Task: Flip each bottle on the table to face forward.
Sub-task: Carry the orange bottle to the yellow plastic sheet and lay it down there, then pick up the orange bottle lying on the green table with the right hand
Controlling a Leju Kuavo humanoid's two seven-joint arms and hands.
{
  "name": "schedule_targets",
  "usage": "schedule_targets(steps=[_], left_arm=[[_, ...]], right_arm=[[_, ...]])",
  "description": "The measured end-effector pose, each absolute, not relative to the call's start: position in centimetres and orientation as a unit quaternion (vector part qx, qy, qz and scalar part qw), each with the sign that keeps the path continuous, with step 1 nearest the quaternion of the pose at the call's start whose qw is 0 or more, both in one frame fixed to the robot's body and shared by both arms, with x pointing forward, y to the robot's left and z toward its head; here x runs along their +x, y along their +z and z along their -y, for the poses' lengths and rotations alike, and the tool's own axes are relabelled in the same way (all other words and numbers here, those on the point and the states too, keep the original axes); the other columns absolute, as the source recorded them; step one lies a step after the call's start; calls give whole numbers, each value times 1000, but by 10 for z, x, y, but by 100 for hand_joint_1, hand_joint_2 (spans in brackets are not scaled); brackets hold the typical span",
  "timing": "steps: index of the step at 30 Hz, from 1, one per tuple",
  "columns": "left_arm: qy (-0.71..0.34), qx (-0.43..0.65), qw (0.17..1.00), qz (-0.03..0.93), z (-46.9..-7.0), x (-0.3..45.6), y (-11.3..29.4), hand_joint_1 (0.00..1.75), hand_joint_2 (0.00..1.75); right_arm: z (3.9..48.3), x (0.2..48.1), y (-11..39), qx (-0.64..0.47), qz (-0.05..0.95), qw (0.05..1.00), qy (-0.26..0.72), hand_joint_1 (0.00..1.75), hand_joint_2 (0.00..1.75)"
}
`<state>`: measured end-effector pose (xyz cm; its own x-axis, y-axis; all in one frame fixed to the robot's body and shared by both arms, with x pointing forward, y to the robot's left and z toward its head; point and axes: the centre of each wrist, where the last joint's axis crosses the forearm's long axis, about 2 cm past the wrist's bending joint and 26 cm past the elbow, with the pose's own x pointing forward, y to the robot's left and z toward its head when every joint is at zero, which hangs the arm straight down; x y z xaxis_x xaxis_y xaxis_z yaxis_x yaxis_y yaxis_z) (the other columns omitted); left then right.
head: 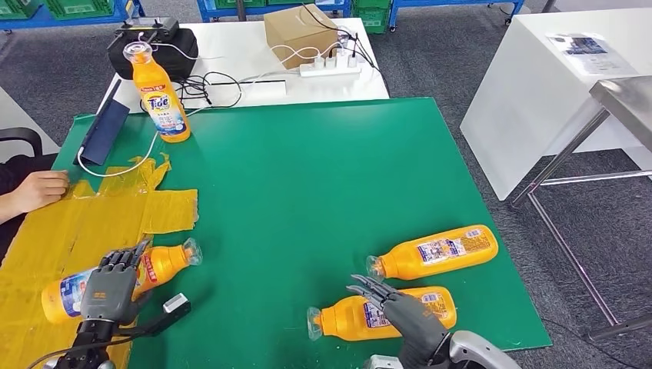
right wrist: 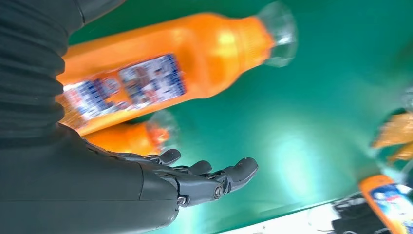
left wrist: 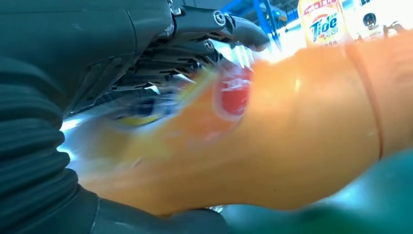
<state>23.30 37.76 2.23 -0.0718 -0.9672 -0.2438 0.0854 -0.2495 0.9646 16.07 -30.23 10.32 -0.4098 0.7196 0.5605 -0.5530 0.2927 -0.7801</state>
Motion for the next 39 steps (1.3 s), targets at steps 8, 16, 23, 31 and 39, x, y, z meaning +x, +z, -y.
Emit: schedule_targets(steps=[8,16,23,31,39], left_arm=[[-596,516,451,418,-379,243,21,0,175],[-592,496,465,431,-380,246,22,0,175],[-570,412,511,495,-386,251,26,0,175],[-505,249,567,602,-388,259,34,0,0],[-451,159,589,652,-375,269,43,0,0]], right_arm=[[321,170,103,-118,566,539,613,0,175],[338,172,97,-125,522,553,637,0,175],[355,163,90,-125,471,582,651,0,175],[377,156,80,-147,393,600,681,175,175],[379,167,55,-182,346,595,702,175,175]])
